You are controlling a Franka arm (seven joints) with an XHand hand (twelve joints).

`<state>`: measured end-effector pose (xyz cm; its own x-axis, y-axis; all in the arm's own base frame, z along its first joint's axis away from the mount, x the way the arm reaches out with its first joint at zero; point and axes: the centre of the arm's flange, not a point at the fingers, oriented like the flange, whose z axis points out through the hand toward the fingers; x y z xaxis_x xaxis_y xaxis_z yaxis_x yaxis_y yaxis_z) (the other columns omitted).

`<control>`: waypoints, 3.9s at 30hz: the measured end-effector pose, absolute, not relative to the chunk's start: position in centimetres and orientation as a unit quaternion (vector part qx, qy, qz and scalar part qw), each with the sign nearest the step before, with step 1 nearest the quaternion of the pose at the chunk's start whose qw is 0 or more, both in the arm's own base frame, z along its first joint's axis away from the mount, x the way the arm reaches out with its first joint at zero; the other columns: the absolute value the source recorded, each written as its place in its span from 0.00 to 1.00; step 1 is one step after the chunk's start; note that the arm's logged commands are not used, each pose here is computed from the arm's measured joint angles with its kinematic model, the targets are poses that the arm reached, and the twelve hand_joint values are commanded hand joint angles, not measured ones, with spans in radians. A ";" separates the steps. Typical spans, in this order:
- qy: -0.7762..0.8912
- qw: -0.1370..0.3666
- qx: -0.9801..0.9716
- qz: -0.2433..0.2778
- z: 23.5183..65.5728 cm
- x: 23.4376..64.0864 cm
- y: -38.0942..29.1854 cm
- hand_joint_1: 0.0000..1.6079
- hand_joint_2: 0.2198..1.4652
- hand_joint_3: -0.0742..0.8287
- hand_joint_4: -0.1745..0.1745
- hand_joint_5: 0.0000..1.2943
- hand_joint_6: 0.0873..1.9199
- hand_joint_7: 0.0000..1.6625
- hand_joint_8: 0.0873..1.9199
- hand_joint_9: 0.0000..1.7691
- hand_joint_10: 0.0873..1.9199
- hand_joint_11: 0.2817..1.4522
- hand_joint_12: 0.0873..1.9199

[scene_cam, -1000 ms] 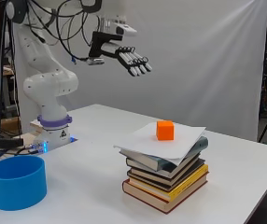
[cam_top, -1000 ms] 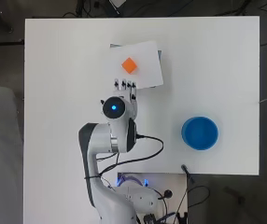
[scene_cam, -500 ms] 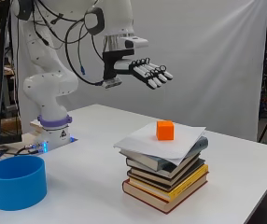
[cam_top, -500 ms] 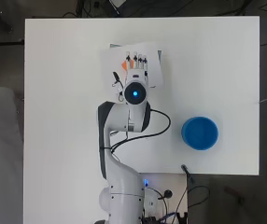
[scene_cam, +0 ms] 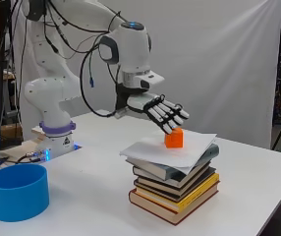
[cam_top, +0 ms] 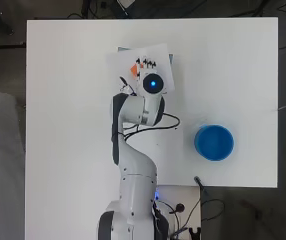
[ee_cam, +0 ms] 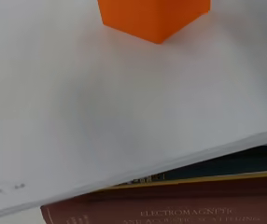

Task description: Teleoperate dual arm-hand system to pick and place objects

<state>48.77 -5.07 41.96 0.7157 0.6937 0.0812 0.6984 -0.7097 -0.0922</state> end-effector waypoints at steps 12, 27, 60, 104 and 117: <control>-0.339 0.086 -0.937 -0.003 39.1 52.4 -8.6 0.31 0.72 0.07 0.69 0.34 0.00 0.30 0.00 0.36 0.00 0.25 0.00; -0.367 0.113 -0.923 0.028 40.1 53.5 -7.4 0.82 0.75 0.08 0.03 0.69 0.62 0.46 0.50 0.51 0.55 0.44 0.00; -0.222 -0.040 -0.972 -0.058 55.9 33.5 -25.0 0.75 0.75 0.08 0.37 0.71 0.47 0.55 0.65 0.58 0.80 0.39 0.86; -0.082 0.119 -0.989 0.028 36.1 23.8 -37.1 0.26 0.68 0.08 0.66 0.27 0.22 0.34 0.39 0.38 0.41 0.22 0.35; -0.107 0.101 -0.989 0.003 40.6 27.7 -35.1 0.00 0.68 0.09 0.55 0.14 0.00 0.19 0.00 0.23 0.00 0.13 0.00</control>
<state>27.66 -35.09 40.58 0.9770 0.2126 0.0165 0.2116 -0.9568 -0.1994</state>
